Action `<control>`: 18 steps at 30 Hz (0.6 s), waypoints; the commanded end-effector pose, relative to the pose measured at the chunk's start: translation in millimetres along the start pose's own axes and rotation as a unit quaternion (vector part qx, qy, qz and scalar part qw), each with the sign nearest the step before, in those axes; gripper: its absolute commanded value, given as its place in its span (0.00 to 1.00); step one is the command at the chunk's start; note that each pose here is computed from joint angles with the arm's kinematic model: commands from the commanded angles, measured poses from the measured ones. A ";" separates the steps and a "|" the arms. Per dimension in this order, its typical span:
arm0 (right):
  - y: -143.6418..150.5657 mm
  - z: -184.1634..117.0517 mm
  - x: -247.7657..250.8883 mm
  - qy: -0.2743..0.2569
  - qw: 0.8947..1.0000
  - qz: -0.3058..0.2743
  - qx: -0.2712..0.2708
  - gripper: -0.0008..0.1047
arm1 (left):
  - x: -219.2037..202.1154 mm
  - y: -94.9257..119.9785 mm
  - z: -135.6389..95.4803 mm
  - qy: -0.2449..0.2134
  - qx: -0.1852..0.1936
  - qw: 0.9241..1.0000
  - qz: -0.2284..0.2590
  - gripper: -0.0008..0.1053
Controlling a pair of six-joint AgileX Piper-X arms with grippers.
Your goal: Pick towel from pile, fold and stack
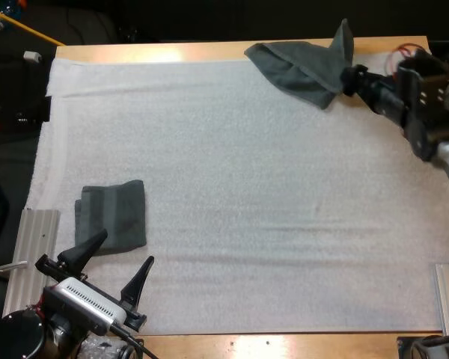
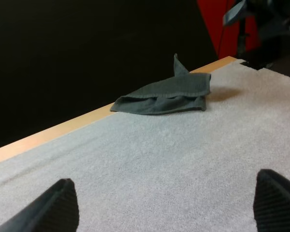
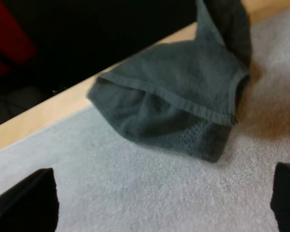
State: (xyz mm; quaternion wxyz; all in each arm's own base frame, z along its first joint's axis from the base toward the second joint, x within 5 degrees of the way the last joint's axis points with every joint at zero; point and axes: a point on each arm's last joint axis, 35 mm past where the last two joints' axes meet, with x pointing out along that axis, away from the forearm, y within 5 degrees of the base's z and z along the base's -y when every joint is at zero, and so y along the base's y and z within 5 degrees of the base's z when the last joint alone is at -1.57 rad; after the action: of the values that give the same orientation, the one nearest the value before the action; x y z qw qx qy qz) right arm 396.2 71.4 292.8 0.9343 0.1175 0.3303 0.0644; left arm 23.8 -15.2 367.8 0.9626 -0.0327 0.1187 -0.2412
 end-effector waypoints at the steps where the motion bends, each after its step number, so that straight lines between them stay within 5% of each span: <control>1: 0.9 5.3 12.7 -0.003 1.000 -0.003 0.003 0.82 | -0.9 -0.7 2.1 -0.002 -0.003 1.000 -0.005 0.68; 18: -18.9 -11.4 129.2 0.049 0.997 -0.047 0.034 0.82 | -0.9 -0.7 2.1 -0.002 -0.009 1.000 -0.005 0.68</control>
State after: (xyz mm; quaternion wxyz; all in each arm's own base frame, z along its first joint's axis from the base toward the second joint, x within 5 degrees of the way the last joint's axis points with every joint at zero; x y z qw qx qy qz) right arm 485.8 82.2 196.4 0.9094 0.1265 0.3958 0.0194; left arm 23.8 -15.2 367.8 0.9625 -0.0364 0.1196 -0.2407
